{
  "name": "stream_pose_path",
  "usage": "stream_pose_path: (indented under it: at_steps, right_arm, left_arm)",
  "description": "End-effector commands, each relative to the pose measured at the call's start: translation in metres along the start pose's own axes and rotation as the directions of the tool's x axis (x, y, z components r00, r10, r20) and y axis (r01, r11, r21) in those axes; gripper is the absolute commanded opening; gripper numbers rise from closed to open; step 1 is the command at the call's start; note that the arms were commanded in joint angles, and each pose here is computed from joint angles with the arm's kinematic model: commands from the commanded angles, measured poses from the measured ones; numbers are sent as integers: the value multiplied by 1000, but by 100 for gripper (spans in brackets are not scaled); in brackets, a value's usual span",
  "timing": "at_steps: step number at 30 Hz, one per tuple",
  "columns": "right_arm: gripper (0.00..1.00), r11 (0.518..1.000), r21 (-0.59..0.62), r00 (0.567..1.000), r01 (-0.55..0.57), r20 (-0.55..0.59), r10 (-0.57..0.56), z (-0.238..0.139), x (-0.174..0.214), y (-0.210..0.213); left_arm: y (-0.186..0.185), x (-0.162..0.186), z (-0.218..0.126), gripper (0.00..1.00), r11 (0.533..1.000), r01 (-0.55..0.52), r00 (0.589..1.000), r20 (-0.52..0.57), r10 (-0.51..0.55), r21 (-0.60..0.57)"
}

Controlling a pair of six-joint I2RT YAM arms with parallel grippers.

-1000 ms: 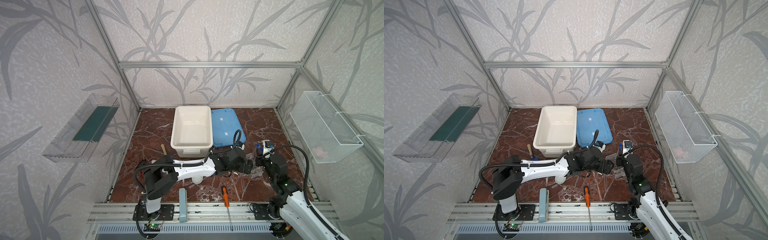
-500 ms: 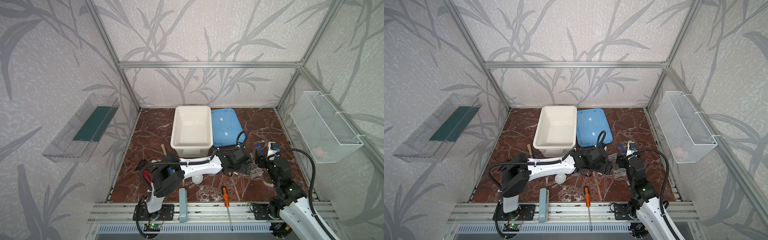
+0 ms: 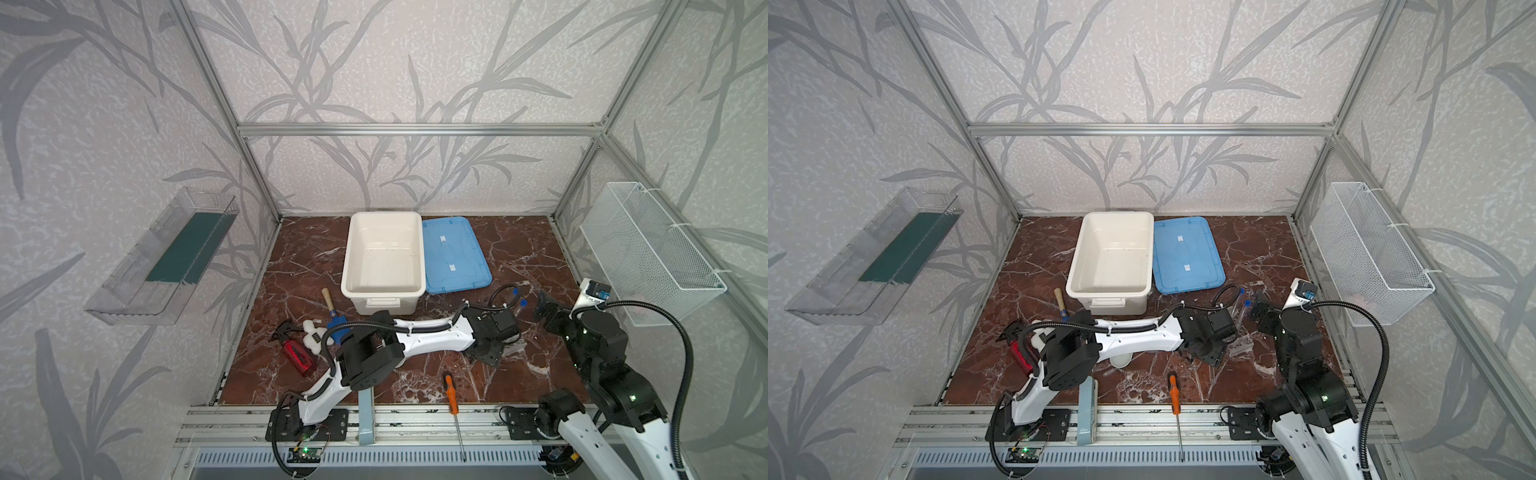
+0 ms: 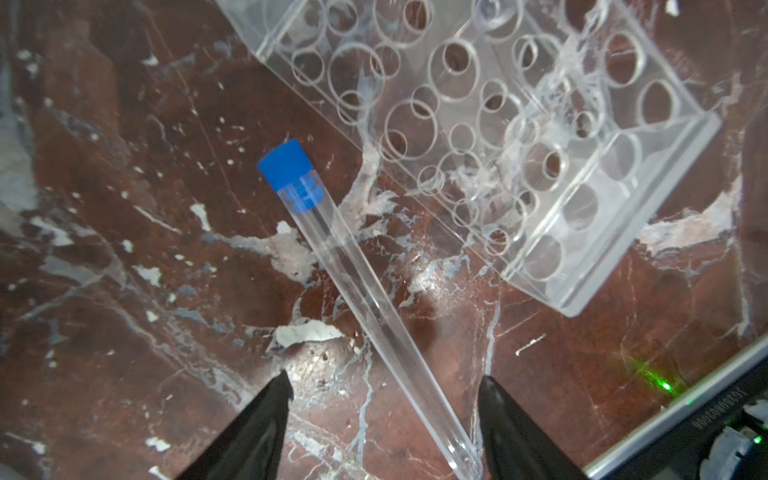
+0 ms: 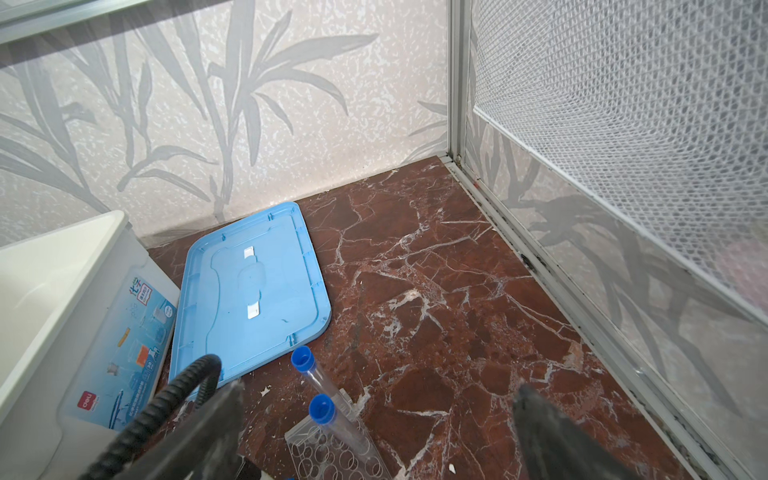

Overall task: Organize the chemistry lab equipment
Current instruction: 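Lower the left gripper onto the last blue-capped tube and close it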

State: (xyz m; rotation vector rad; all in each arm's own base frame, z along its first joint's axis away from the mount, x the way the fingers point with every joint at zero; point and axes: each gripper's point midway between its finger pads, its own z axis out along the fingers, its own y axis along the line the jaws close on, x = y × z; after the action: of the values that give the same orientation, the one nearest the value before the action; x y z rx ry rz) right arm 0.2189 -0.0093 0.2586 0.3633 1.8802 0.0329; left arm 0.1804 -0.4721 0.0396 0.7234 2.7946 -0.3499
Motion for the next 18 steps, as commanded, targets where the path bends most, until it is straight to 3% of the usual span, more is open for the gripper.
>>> stream_pose_path:
  at_steps: [1,7,16,18]
  right_arm:
    - [99,1000,27,999,3,-43,-2,-8,10,-9]
    - [99,1000,6,999,-12,-32,12,-16,10,-11]
    - [99,1000,2,999,3,48,-3,-40,-10,-19]
    - [99,1000,-27,999,8,48,-6,-40,-8,-14]
  left_arm:
    - [5,12,0,65,999,-14,998,-63,12,-38]
    - [10,17,10,52,996,-14,992,-122,3,-84]
    - [34,18,4,29,982,36,991,-121,-59,-186]
    - [39,19,2,29,981,46,991,-114,-69,-190]
